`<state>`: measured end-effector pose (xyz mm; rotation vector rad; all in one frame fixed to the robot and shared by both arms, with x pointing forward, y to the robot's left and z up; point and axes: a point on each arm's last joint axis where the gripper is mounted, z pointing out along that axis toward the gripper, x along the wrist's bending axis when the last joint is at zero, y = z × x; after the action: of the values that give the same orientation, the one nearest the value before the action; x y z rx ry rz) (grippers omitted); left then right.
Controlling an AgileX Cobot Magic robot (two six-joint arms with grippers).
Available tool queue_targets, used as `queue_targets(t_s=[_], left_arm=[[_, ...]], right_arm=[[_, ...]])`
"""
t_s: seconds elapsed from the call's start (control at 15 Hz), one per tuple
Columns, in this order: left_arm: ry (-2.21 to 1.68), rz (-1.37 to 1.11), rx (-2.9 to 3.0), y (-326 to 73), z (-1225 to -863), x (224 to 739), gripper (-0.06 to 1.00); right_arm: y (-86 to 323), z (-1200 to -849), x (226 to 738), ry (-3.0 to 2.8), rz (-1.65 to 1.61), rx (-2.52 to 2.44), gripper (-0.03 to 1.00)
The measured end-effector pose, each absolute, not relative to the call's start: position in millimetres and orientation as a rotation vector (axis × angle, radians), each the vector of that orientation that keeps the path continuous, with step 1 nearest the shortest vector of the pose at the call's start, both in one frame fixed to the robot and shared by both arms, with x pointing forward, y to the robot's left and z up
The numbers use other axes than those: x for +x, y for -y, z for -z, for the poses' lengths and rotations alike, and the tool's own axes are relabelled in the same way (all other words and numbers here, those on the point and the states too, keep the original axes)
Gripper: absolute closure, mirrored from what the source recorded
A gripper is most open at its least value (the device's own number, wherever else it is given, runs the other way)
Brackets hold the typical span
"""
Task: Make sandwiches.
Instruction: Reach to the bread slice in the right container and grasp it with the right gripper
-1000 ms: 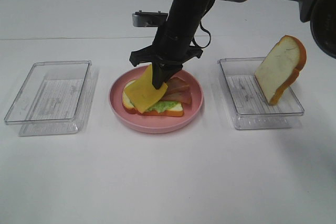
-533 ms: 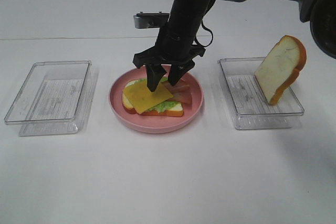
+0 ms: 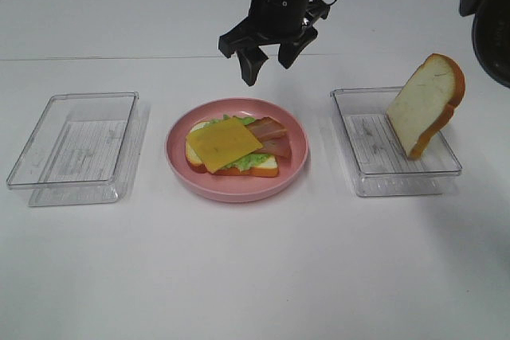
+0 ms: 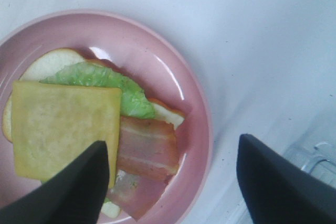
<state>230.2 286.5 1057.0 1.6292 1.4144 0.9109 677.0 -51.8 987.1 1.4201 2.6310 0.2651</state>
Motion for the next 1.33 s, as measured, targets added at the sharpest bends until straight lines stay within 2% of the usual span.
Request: queue_targets(t_s=[0.13, 0.2, 0.4, 0.47, 0.67, 0.8, 1.0, 1.33], left_arm=[[-1.414, -0.911, 1.629, -287, -1057, 230, -0.05], [-1.414, -0.911, 1.629, -287, -1057, 230, -0.05], [-1.414, -0.911, 1.629, -287, -1057, 230, -0.05], [-1.414, -0.911, 1.629, -287, -1057, 230, -0.05], [-1.414, -0.911, 1.629, -287, -1057, 230, -0.05], [-1.414, -0.911, 1.629, -287, -1057, 230, -0.05], [-1.414, -0.911, 1.629, -287, -1057, 230, -0.05], [-1.414, -0.911, 1.629, -287, -1057, 230, -0.05]], right_arm=[[59, -1006, 678, -2.522, -0.259, 1.457, 0.29], [73, -1042, 675, -2.369, -0.257, 1.461, 0.28], [94, -1119, 650, -2.169, -0.398, 1.5, 0.26], [102, -1135, 641, -2.123, -0.424, 1.52, 0.25], [129, -1156, 620, -2.044, -0.418, 1.596, 0.24], [162, -1146, 611, -1.999, -0.345, 1.734, 0.24], [218, -1113, 606, -1.957, -0.236, 2.031, 0.24], [269, -1072, 629, -1.916, -0.162, 2.268, 0.23]])
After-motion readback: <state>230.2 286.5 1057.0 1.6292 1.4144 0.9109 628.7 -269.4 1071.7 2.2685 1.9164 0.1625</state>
